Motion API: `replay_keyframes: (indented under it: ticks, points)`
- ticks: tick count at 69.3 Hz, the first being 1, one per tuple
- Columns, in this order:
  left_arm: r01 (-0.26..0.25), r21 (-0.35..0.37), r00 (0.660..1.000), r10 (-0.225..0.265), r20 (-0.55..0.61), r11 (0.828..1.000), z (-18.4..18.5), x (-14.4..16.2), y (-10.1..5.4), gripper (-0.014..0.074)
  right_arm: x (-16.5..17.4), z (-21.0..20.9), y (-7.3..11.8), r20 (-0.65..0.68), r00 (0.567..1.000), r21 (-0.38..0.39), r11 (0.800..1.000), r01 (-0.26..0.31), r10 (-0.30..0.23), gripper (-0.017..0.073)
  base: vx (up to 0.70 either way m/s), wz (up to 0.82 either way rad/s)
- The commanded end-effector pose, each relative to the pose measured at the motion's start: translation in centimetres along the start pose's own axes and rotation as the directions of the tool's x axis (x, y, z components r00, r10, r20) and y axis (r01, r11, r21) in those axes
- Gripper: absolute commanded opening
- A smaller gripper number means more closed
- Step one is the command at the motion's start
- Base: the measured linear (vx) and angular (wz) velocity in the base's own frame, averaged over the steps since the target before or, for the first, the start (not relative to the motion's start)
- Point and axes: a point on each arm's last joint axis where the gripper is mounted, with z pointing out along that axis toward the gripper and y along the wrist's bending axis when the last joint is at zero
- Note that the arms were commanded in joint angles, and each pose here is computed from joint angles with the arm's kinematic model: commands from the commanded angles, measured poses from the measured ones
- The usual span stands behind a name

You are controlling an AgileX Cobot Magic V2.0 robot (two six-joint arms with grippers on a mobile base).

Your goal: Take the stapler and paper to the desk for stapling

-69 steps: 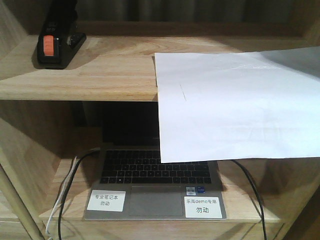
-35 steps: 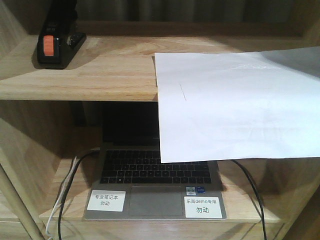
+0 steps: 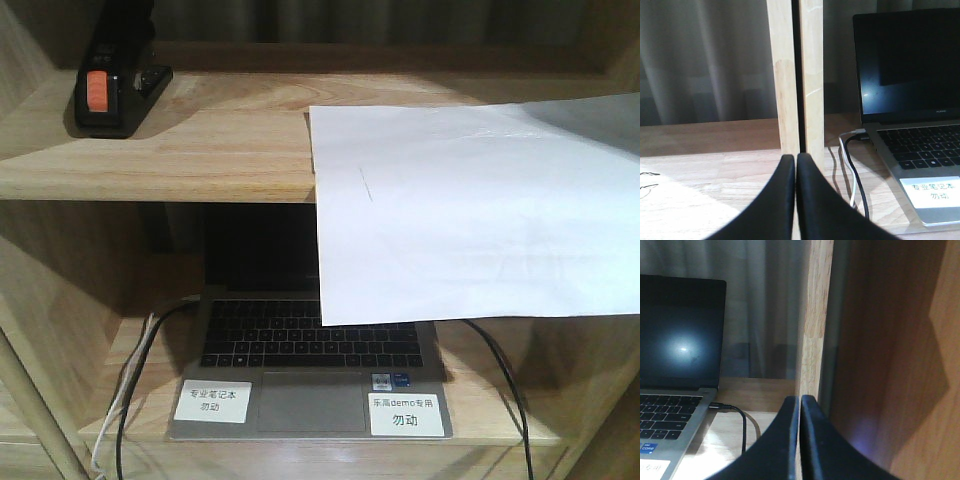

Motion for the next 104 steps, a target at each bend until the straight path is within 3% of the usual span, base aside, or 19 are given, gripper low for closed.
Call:
replay_keyframes:
  ticks: [1,18,28,34,42,51,57,67,73,81,87,94,104]
  points:
    - [0.02,-0.009,0.997,-0.019,0.077,1.0,0.1,0.0,0.1,-0.0006,-0.5,-0.1,0.0,0.092,0.996,0.005,1.0,0.007,-0.007,-0.0005,0.0,0.0]
    - [0.039,-0.024,0.978,-0.033,0.204,0.999,-0.1,-1.1,0.3,-0.0006,-1.4,-0.2,0.0,0.195,0.981,0.002,1.0,0.007,-0.008,-0.0005,0.0,0.0]
    - [0.105,-0.034,0.934,-0.087,0.347,0.994,-0.5,-2.4,0.6,-0.0006,-2.4,-0.5,0.1,0.294,0.956,0.001,1.0,0.013,-0.013,-0.0005,0.0,0.0]
    - [0.15,-0.042,0.884,-0.115,0.453,0.988,-0.9,-3.3,0.9,-0.0006,-3.4,-0.8,0.1,0.365,0.931,0.001,1.0,0.016,-0.016,-0.0005,0.0,0.0]
    - [0.229,-0.042,0.786,-0.159,0.598,0.973,-1.9,-5.3,1.5,-0.0006,-5.6,-1.5,0.0,0.453,0.891,0.004,1.0,0.018,-0.018,-0.0005,0.0,0.0]
    - [0.267,-0.019,0.695,-0.179,0.696,0.963,-3.4,-8.4,1.9,-0.0006,-8.3,-2.5,-0.1,0.526,0.849,0.027,0.999,0.046,-0.053,-0.0005,0.0,0.0]
    - [0.269,0.004,0.64,-0.181,0.747,0.963,-4.8,-10.9,2.0,-0.0006,-10.7,-3.6,-0.2,0.589,0.805,0.045,0.997,0.06,-0.075,-0.0005,0.0,0.0]
    - [0.257,0.045,0.518,-0.177,0.837,0.965,-8.3,-16.3,2.1,-0.0006,-15.1,-6.1,-0.4,0.694,0.716,0.059,0.997,0.052,-0.078,-0.0005,0.0,0.0]
    - [0.24,0.071,0.501,-0.186,0.845,0.968,-9.9,-19.3,2.0,-0.0006,-18.2,-7.5,-0.5,0.745,0.663,0.06,0.997,0.043,-0.073,-0.0005,0.0,0.0]
    - [0.211,0.101,0.515,-0.199,0.834,0.972,-11.7,-23.6,1.7,-0.0006,-22.3,-8.8,-0.7,0.786,0.614,0.061,0.998,0.034,-0.069,-0.0005,0.0,0.0]
    - [0.18,0.105,0.57,-0.191,0.799,0.978,-11.8,-26.3,1.5,-0.0006,-25.4,-9.6,-0.8,0.789,0.614,0.028,1.0,0.0,-0.022,-0.0005,0.0,0.0]
    - [0.161,0.121,0.633,-0.197,0.748,0.979,-11.5,-28.9,1.2,-0.0006,-28.2,-9.2,-1.1,0.728,0.685,0.001,0.999,-0.033,0.022,-0.0005,0.0,0.0]
    - [0.141,0.131,0.759,-0.192,0.622,0.981,-8.6,-31.2,0.9,-0.0004,-30.3,-7.0,-1.3,0.579,0.815,0.017,0.999,-0.036,0.019,-0.0005,0.0,0.0]
